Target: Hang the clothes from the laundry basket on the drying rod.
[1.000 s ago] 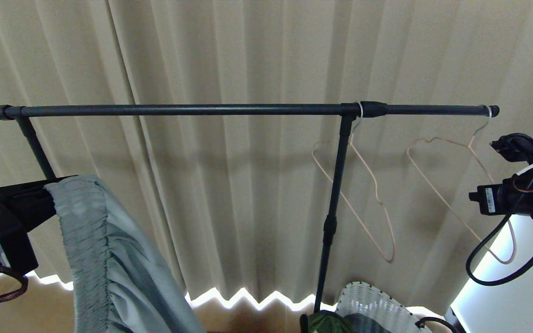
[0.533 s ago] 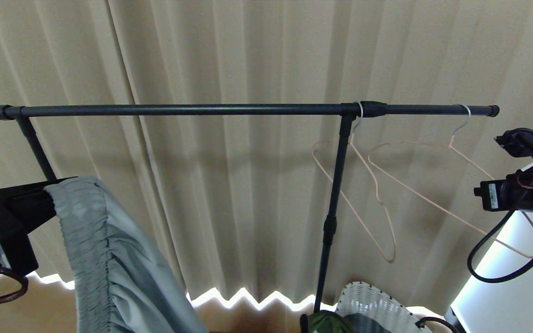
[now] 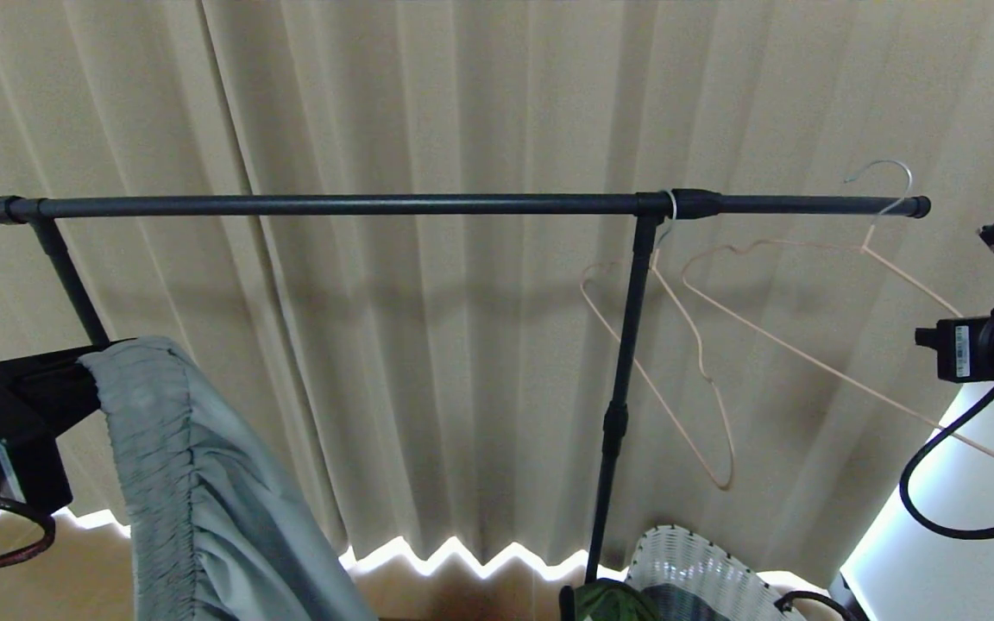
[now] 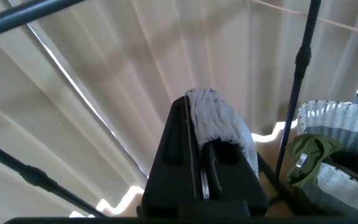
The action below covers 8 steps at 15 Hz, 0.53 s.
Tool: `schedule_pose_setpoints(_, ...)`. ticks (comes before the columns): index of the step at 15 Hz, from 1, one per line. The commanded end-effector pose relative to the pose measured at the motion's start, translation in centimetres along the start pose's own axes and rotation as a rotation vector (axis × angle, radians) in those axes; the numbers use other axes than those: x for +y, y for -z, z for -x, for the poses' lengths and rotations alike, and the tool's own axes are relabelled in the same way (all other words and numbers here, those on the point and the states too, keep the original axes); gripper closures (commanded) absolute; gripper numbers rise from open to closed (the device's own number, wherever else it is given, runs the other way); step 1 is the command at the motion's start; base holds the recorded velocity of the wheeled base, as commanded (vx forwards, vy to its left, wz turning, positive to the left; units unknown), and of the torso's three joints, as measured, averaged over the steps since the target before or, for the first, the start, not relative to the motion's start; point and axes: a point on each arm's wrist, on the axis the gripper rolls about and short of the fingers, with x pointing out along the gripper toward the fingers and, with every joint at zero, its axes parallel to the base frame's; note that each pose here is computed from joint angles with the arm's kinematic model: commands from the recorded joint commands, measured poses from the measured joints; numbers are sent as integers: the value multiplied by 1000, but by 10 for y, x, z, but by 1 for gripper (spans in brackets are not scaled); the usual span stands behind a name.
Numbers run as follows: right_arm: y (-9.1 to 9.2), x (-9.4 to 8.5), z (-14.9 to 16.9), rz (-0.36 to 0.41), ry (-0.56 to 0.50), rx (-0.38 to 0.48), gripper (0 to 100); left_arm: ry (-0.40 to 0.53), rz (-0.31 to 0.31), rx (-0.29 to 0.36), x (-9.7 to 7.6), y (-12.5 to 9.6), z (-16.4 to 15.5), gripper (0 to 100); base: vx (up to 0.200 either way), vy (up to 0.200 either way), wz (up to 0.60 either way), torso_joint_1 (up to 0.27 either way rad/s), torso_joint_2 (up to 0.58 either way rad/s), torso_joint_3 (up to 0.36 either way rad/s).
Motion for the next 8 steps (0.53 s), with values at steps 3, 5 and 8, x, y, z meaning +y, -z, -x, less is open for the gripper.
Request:
schedule_pose_setpoints(3,10,0,25,-7,8,-41,100,-5,-4,-4,0,2,0,100,0,0,0,0,0,0)
schedule_pose_setpoints(5,14,0,30,-21,15,-87,100,-13,-14,-32,0,2,-1,100,0,0,0,0,0,0)
schedule_pose_setpoints(8,17,-1,35,-52,24,-121,100,-21,-34,-31,-2,10,-2,100,0,0,0,0,0,0)
